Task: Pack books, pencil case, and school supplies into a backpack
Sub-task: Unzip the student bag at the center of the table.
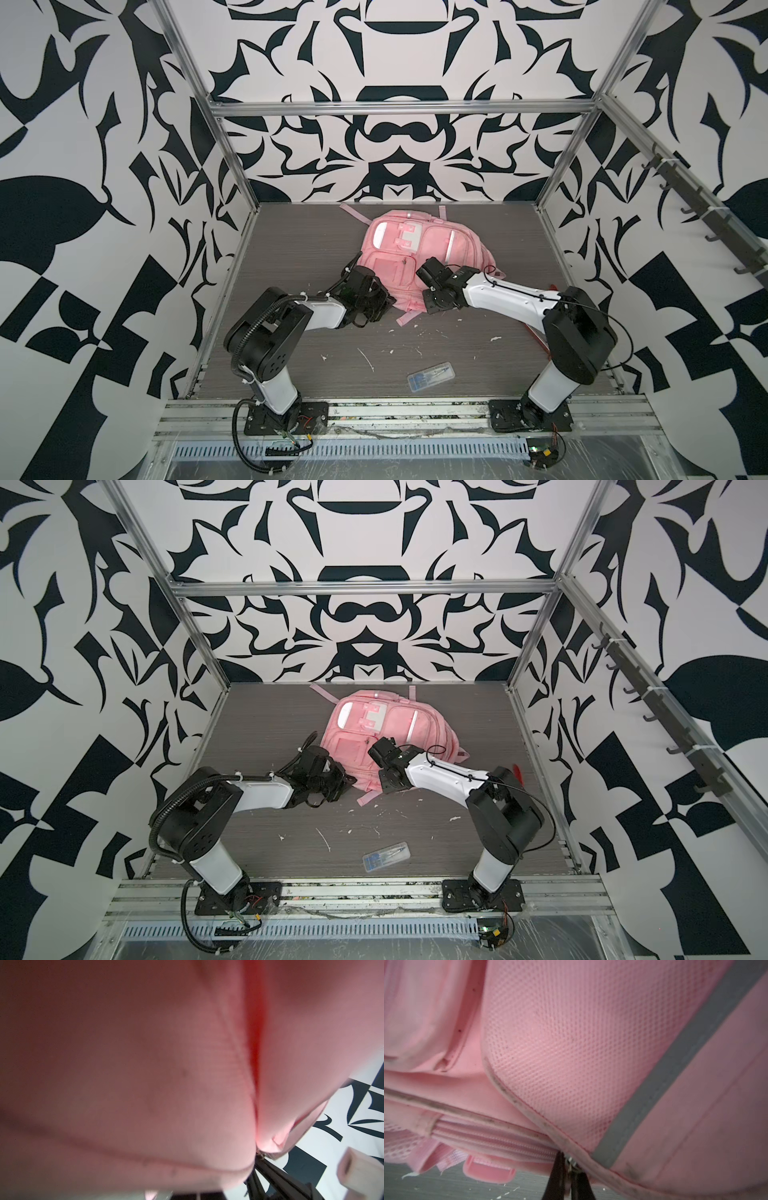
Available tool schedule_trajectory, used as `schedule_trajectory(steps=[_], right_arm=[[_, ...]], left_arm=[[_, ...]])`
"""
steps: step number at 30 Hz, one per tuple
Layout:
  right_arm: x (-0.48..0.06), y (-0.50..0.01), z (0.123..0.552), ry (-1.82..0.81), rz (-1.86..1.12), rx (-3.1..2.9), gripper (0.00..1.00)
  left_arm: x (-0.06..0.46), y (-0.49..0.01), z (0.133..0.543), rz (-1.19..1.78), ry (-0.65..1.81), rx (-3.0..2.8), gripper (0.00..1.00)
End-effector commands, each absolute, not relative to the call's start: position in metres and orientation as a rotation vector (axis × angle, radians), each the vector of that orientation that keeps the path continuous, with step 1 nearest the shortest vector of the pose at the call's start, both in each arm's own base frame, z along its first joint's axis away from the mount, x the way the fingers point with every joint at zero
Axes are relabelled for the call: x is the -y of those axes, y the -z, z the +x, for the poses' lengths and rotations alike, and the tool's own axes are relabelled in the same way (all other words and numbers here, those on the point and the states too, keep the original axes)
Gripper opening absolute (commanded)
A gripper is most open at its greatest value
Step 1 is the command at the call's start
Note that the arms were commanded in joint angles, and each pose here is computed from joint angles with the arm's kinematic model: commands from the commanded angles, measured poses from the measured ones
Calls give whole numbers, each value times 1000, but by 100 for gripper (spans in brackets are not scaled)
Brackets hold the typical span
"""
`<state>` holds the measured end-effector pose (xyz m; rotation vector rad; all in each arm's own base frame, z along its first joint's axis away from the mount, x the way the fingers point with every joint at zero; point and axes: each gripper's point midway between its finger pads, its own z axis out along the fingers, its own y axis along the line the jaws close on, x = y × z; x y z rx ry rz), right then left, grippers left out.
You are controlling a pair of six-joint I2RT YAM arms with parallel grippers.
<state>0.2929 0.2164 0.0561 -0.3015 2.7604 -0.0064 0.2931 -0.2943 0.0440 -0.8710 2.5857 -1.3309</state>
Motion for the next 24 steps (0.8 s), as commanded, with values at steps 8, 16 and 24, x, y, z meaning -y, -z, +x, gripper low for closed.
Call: schedule_trajectory(steps=[8,16,24], right_arm=[[-330,-143,314,-647,-576,-2450,23],[-321,-206,294,-753,-723,-2309,57],[-279,-238,207,-828,-945,-2230,99]], left_arm=[[285,-68,261,-838,1478,-2683,0],[238,-59,304,-853,1290,-2667,6],[234,-103,326,-480,1219,-2722,74]])
